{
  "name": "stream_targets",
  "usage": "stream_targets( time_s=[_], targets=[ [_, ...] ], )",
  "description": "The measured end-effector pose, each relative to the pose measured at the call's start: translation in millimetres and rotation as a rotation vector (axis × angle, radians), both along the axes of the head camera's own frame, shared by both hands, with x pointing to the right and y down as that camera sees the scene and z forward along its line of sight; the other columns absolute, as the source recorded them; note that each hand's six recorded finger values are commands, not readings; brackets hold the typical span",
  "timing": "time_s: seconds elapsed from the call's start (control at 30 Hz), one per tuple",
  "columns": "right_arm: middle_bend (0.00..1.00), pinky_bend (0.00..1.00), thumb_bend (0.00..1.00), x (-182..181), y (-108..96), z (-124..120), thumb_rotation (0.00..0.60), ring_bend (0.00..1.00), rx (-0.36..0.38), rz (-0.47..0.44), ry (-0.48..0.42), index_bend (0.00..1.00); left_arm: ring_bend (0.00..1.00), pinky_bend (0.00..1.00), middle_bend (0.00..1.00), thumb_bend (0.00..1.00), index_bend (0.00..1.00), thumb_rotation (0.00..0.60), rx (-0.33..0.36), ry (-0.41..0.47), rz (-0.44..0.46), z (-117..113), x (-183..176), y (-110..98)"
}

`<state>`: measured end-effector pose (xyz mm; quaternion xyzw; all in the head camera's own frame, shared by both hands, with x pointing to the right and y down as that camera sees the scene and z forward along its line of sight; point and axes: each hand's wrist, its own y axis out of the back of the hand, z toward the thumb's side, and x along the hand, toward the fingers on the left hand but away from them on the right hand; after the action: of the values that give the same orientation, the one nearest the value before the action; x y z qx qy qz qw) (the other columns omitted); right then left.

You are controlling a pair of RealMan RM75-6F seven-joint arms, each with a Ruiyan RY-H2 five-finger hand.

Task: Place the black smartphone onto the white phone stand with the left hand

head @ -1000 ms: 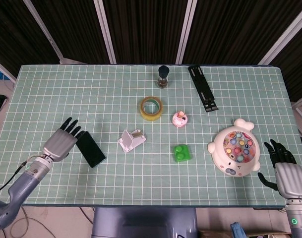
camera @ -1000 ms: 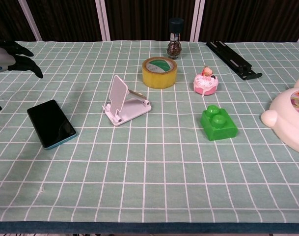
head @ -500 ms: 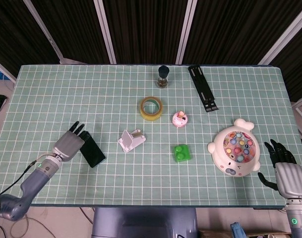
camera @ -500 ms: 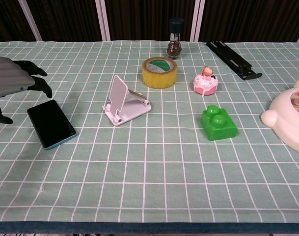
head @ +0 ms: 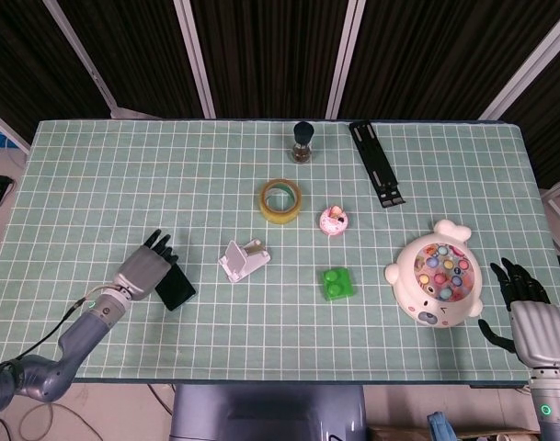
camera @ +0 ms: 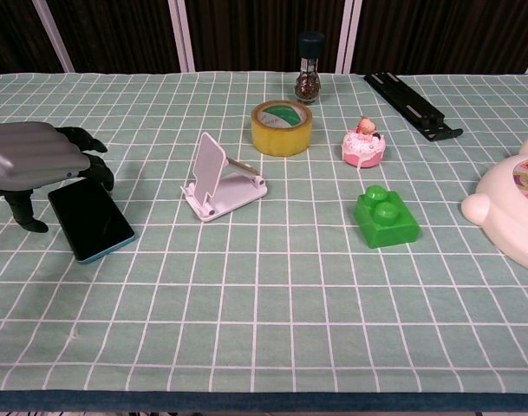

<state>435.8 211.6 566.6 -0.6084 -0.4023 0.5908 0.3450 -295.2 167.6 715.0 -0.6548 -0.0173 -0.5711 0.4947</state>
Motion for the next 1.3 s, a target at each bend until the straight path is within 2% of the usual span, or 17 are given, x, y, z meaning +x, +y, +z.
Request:
stream_targets(
  time_s=[0.4, 0.87, 1.1, 1.3],
  targets=[
    [0.00, 0.15, 0.36, 0, 0, 0, 0.600, 0.00, 0.000, 0.001, 0.001, 0.06, 0.00, 0.00, 0.22, 0.13, 0.24, 0.600, -0.018, 0.008, 0.013, 6, 9, 5],
    [0.00, 0.15, 0.36, 0, 0, 0, 0.600, 0.00, 0.001, 0.001, -0.001, 0.06, 0.00, 0.00, 0.30, 0.13, 0.31, 0.600, -0.018, 0.018, 0.013, 8, 12, 8],
    [0.00, 0.15, 0.36, 0, 0, 0, 0.600, 0.00, 0.001, 0.001, -0.001, 0.06, 0.00, 0.00, 0.43, 0.15, 0.42, 0.600, -0.019, 0.021, 0.012, 10, 11, 10],
    [0.00, 0.15, 0.36, 0, 0, 0, 0.600, 0.00, 0.001, 0.002, -0.001, 0.06, 0.07, 0.00, 0.54, 0.21, 0.52, 0.600, -0.013, 0.028, 0.005, 10, 9, 10]
  ],
)
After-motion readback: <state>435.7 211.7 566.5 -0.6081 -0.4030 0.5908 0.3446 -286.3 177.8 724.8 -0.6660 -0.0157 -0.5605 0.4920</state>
